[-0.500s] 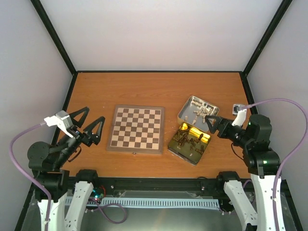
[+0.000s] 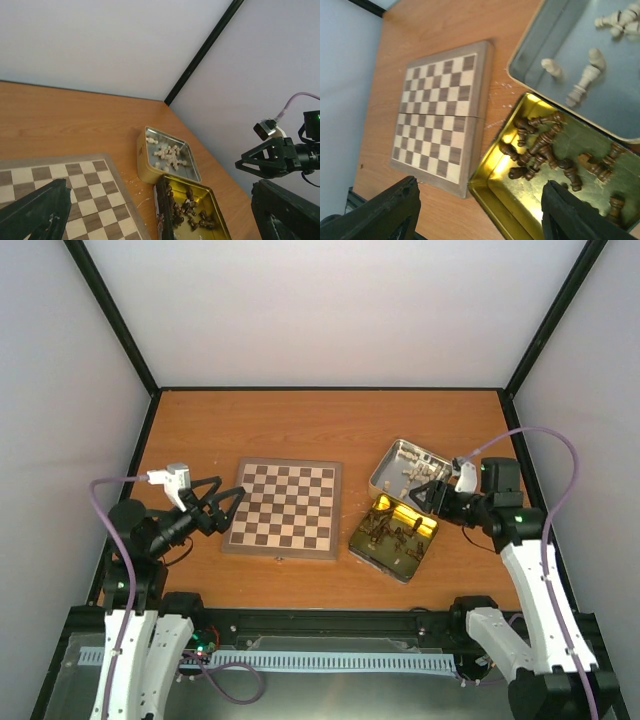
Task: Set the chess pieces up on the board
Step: Pick up the chess piece from the storage box.
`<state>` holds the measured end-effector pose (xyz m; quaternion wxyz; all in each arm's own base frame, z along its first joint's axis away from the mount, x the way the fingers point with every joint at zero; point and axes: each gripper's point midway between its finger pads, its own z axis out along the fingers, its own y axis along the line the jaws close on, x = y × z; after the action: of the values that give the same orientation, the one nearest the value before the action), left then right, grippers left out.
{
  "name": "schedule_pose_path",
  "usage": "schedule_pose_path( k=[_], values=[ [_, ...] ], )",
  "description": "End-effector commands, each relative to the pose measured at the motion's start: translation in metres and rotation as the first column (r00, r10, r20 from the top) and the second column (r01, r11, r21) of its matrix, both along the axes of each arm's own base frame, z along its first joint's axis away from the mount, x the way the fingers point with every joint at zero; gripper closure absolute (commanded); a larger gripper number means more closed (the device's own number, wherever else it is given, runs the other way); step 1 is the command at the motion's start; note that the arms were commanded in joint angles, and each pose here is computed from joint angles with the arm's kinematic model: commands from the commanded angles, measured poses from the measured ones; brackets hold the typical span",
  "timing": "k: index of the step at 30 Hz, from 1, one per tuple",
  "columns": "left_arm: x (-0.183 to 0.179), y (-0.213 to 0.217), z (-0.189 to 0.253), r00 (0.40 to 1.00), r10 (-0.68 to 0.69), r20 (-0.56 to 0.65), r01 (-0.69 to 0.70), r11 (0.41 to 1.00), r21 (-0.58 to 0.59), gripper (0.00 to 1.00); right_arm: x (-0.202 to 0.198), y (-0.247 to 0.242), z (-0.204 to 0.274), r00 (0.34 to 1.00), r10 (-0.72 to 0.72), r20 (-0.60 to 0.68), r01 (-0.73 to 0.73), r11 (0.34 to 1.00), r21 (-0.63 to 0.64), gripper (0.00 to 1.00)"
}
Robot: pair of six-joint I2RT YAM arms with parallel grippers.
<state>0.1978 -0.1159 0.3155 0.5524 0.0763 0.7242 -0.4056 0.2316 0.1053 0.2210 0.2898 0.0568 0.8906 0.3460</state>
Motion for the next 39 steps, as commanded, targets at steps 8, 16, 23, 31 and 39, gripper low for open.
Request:
schedule_pose_path(
  k=[8, 16, 23, 31, 39],
  values=[
    [0.043, 0.021, -0.023, 0.987, 0.147, -0.066, -0.144, 0.988, 0.049, 0.0, 0.001, 0.018, -0.07, 0.978, -0.035, -0.204, -0.017, 0.968, -0.25, 0.41],
    [0.039, 0.016, -0.03, 0.993, 0.107, -0.047, -0.103, 0.991, 0.083, 0.0, 0.0, 0.059, -0.12, 0.97, 0.008, -0.244, -0.095, 0.934, -0.344, 0.54],
    [0.03, 0.021, -0.031, 0.989, 0.139, -0.048, -0.136, 0.988, 0.075, 0.0, 0.006, 0.078, -0.148, 0.963, 0.012, -0.269, -0.143, 0.87, -0.472, 0.59],
    [0.029, 0.021, -0.034, 0.989, 0.138, -0.05, -0.133, 0.987, 0.09, 0.0, 0.011, 0.082, -0.162, 0.965, -0.004, -0.26, -0.139, 0.839, -0.526, 0.71],
    [0.031, 0.023, -0.037, 0.986, 0.157, -0.054, -0.151, 0.984, 0.094, 0.0, 0.006, 0.088, -0.175, 0.955, 0.009, -0.296, -0.166, 0.845, -0.509, 0.77]
  ],
)
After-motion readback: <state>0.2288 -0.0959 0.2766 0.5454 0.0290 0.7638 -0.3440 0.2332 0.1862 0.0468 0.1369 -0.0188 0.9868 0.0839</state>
